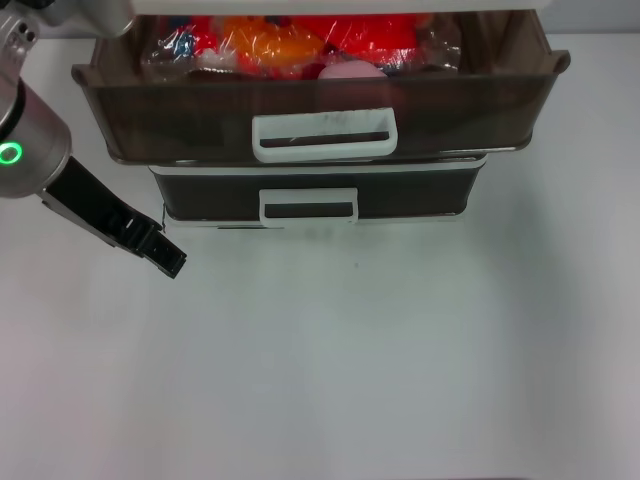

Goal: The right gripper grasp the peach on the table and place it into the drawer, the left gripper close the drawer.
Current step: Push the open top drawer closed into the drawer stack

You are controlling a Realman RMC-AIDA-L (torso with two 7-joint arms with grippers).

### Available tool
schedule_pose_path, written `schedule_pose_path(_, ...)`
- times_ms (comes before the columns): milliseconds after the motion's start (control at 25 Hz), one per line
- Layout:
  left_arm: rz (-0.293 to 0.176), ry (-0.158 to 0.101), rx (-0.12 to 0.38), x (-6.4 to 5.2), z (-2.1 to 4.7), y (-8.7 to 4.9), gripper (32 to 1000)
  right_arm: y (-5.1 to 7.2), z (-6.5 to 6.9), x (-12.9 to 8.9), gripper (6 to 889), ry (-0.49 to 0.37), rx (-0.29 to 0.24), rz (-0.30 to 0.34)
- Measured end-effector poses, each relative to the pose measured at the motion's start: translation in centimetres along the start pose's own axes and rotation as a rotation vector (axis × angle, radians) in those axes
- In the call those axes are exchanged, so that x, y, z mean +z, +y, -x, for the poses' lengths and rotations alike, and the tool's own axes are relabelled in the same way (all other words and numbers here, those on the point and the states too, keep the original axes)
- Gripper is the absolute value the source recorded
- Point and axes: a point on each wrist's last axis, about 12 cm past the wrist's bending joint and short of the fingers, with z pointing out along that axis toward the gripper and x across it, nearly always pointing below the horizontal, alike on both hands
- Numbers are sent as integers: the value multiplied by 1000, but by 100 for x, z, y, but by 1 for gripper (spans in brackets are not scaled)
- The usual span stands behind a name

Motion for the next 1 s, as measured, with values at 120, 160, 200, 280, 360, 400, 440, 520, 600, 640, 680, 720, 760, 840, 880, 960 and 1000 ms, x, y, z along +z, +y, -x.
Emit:
schedule_pose_path(120,3,-9,4,-16,-2,-9,776,88,-1,332,806,81,-29,38)
schedule_pose_path(160,4,-15,7,-26,-4,-20,776,129,3,444,806,106,-42,51)
schedule_pose_path(200,3,-19,10,-34,-6,-29,776,168,4,538,805,131,-56,58)
schedule_pose_path(280,-3,-33,20,-60,-12,-64,775,229,13,654,805,166,-78,66)
schedule_pose_path(360,-10,-36,26,-66,-16,-82,775,268,22,716,804,189,-95,64)
schedule_pose_path(400,-11,-35,28,-63,-18,-87,775,280,26,732,803,193,-101,65)
schedule_pose_path(440,-12,-33,28,-60,-22,-88,775,289,30,743,803,196,-104,66)
schedule_pose_path(520,-13,-31,26,-55,-31,-86,774,289,31,747,802,196,-106,64)
schedule_pose_path(600,-15,-24,25,-46,-47,-85,774,279,35,751,802,192,-104,57)
schedule_pose_path(640,-15,-17,31,-37,-60,-96,774,272,36,752,802,188,-102,52)
schedule_pose_path(680,-13,-8,43,-29,-75,-115,774,264,34,750,802,184,-99,47)
schedule_pose_path(720,-9,0,69,-25,-91,-152,773,260,24,749,802,181,-94,46)
schedule_pose_path(760,-2,7,101,-21,-110,-195,773,254,15,745,802,177,-90,45)
schedule_pose_path(840,12,21,214,-14,-126,-368,773,244,1,746,802,174,-86,44)
schedule_pose_path(880,17,27,277,-8,-126,-471,773,238,-11,756,802,174,-82,45)
schedule_pose_path(960,26,43,404,33,-112,-703,772,230,-37,781,802,179,-73,50)
schedule_pose_path(1000,30,44,473,62,-96,-845,772,229,-49,796,802,181,-68,54)
